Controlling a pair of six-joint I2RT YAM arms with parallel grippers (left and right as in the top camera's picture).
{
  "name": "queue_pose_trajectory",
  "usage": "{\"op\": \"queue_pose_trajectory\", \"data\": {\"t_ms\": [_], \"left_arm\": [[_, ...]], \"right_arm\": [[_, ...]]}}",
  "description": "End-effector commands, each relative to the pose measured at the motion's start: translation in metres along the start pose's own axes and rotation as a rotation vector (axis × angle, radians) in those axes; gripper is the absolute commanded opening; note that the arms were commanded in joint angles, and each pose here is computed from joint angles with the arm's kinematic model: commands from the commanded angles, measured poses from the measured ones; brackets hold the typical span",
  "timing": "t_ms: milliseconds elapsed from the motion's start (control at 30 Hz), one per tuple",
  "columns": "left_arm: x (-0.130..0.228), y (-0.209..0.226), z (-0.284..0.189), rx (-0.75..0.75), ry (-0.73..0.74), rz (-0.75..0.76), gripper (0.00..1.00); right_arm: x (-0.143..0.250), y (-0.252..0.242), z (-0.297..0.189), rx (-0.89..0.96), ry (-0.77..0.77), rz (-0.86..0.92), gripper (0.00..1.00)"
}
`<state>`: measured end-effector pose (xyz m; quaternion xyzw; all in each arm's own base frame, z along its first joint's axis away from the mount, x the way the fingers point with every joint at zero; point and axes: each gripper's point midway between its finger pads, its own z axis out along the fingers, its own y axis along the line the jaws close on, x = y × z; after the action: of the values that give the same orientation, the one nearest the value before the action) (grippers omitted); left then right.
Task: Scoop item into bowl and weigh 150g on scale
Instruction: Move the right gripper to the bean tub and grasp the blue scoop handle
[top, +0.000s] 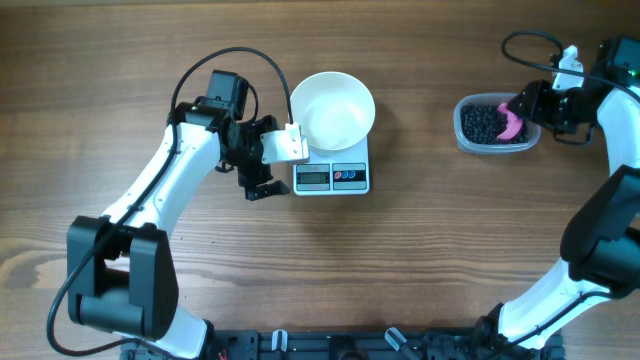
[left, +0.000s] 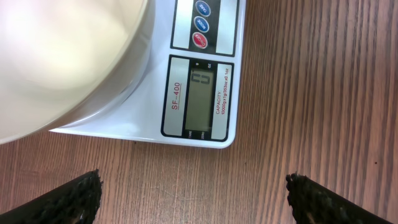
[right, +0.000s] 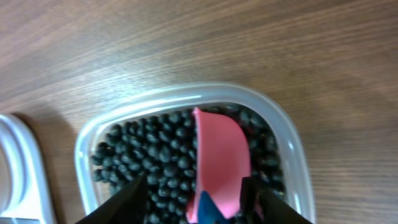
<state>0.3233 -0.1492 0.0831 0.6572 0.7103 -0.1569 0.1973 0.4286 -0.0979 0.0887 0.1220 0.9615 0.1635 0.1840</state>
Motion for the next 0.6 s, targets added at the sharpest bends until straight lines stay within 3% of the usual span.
{"op": "queue_pose_trajectory", "data": {"t_ms": [0, 467, 567], "left_arm": [[-0.003, -0.003, -0.001, 0.008, -0.022, -0.010, 1.00], [-0.003, -0.003, -0.001, 0.008, -0.022, -0.010, 1.00], [-0.003, -0.003, -0.001, 0.008, -0.022, -0.010, 1.00]], "right_arm": [[0.002, 0.001, 0.002, 0.047, 0.015, -0.006, 0.43], [-0.009, 0.014, -0.015, 0.012, -0.020, 0.015, 0.41], [-0.007, -0.001, -0.016, 0.093, -0.010, 0.015, 0.49]]}}
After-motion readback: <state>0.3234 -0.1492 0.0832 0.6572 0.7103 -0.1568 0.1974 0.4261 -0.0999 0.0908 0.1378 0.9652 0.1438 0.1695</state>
